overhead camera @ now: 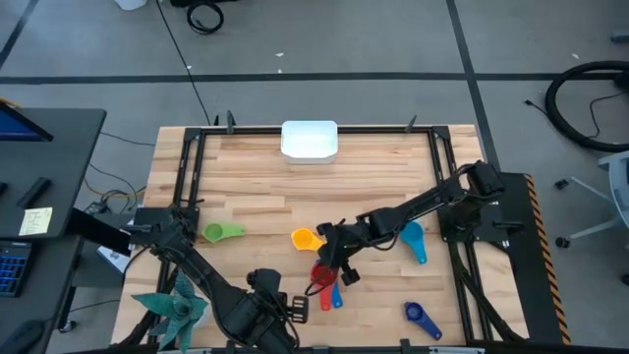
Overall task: Nest measuring cups in basket
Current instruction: Stack the red measuring cup on top of the blue measuring cup, then stack the light blue measuring cup on top of the red measuring cup
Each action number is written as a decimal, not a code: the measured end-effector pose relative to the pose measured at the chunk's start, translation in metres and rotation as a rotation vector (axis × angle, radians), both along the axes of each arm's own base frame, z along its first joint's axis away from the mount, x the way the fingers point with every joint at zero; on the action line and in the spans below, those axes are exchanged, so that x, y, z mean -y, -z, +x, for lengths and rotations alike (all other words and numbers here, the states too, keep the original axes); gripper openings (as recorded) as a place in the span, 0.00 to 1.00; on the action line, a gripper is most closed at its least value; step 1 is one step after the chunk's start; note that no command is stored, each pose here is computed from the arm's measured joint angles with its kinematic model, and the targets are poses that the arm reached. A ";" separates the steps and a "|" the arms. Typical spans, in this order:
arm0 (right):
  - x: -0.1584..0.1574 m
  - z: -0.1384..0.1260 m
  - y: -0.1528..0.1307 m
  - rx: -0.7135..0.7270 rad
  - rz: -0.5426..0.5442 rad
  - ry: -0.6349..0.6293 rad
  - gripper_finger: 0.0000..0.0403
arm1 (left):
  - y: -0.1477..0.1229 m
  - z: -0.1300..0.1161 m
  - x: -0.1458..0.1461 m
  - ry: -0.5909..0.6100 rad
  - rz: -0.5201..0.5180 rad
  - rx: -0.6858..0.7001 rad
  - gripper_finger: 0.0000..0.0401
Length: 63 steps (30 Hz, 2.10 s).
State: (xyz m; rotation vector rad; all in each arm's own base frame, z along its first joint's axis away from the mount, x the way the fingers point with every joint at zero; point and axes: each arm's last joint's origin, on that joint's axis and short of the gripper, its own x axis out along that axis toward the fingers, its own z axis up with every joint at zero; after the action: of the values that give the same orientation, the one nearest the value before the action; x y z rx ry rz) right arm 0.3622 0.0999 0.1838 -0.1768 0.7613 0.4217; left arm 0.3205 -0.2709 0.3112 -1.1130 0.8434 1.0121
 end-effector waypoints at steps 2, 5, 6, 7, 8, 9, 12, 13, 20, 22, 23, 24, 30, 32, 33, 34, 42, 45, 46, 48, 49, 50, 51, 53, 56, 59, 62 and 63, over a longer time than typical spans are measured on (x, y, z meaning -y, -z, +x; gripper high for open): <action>0.001 -0.002 -0.011 0.037 -0.001 -0.001 0.00 | 0.000 0.000 0.000 0.001 0.000 -0.001 0.01; 0.003 -0.011 -0.036 0.093 0.007 -0.004 0.00 | 0.000 0.000 0.000 0.001 0.001 -0.001 0.01; 0.005 -0.016 -0.048 0.119 0.009 0.001 0.00 | 0.000 0.000 0.000 0.000 0.001 -0.001 0.01; 0.007 -0.022 -0.061 0.150 0.007 0.012 0.00 | 0.000 0.001 -0.001 -0.003 0.001 -0.001 0.02; 0.009 -0.028 -0.075 0.190 0.008 0.025 0.00 | 0.000 0.002 -0.002 -0.005 0.001 -0.001 0.02; 0.011 -0.036 -0.089 0.231 0.005 0.042 0.00 | 0.000 0.003 -0.004 -0.010 0.001 -0.001 0.02; 0.021 -0.062 -0.130 0.353 -0.002 0.100 0.00 | -0.001 0.010 -0.013 -0.022 0.011 0.001 0.02; 0.024 -0.072 -0.142 0.388 -0.005 0.120 0.00 | -0.001 0.013 -0.017 -0.018 0.018 -0.001 0.02; 0.043 -0.141 -0.195 0.508 0.030 0.155 0.00 | -0.002 0.031 -0.042 0.153 0.039 -0.079 0.03; 0.045 -0.159 -0.202 0.511 0.062 0.151 0.00 | -0.002 0.036 -0.048 0.213 0.051 -0.094 0.03; 0.046 -0.168 -0.205 0.507 0.077 0.143 0.00 | -0.002 0.039 -0.052 0.244 0.055 -0.103 0.03; 0.047 -0.177 -0.207 0.500 0.087 0.140 0.00 | -0.002 0.041 -0.055 0.271 0.057 -0.111 0.03; 0.055 -0.223 -0.209 0.417 0.141 0.152 0.00 | -0.002 0.051 -0.072 0.472 0.135 -0.164 0.03; 0.057 -0.234 -0.209 0.387 0.169 0.140 0.01 | -0.002 0.054 -0.078 0.524 0.157 -0.181 0.03; 0.058 -0.238 -0.209 0.375 0.189 0.138 0.01 | -0.002 0.055 -0.080 0.545 0.165 -0.187 0.03; 0.059 -0.241 -0.209 0.367 0.211 0.142 0.01 | -0.002 0.057 -0.083 0.562 0.172 -0.192 0.03; 0.066 -0.252 -0.193 0.164 0.228 0.299 0.10 | -0.002 0.062 -0.093 0.602 0.190 -0.210 0.03; 0.071 -0.254 -0.178 0.009 0.138 0.422 0.14 | -0.002 0.061 -0.093 0.604 0.191 -0.213 0.03; 0.073 -0.254 -0.175 -0.025 0.113 0.456 0.16 | -0.002 0.061 -0.093 0.605 0.191 -0.213 0.03; 0.075 -0.252 -0.170 -0.077 0.076 0.510 0.20 | -0.002 0.061 -0.092 0.608 0.191 -0.213 0.03; 0.075 -0.250 -0.168 -0.094 0.070 0.531 0.23 | -0.002 0.060 -0.091 0.611 0.192 -0.213 0.03; 0.075 -0.248 -0.167 -0.110 0.069 0.549 0.25 | -0.002 0.060 -0.091 0.612 0.192 -0.213 0.03; 0.075 -0.246 -0.165 -0.127 0.070 0.565 0.27 | -0.002 0.060 -0.090 0.614 0.192 -0.213 0.03; 0.075 -0.242 -0.161 -0.180 0.085 0.587 0.31 | -0.002 0.059 -0.088 0.621 0.187 -0.214 0.03; 0.074 -0.237 -0.153 -0.312 0.116 0.658 0.36 | -0.002 0.057 -0.085 0.632 0.175 -0.216 0.03; 0.073 -0.231 -0.144 -0.437 0.109 0.762 0.37 | -0.002 0.055 -0.081 0.643 0.174 -0.217 0.03; 0.072 -0.225 -0.136 -0.520 0.083 0.871 0.37 | -0.002 0.053 -0.077 0.652 0.176 -0.216 0.03; 0.072 -0.222 -0.134 -0.537 0.085 0.910 0.37 | -0.002 0.052 -0.075 0.657 0.176 -0.216 0.03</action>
State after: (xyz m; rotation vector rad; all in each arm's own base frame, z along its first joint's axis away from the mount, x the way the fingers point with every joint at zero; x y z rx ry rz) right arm 0.1404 0.0282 0.3177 0.3785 1.2504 -0.3874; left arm 0.3725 -0.1958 0.3129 -0.5161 1.1686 0.6367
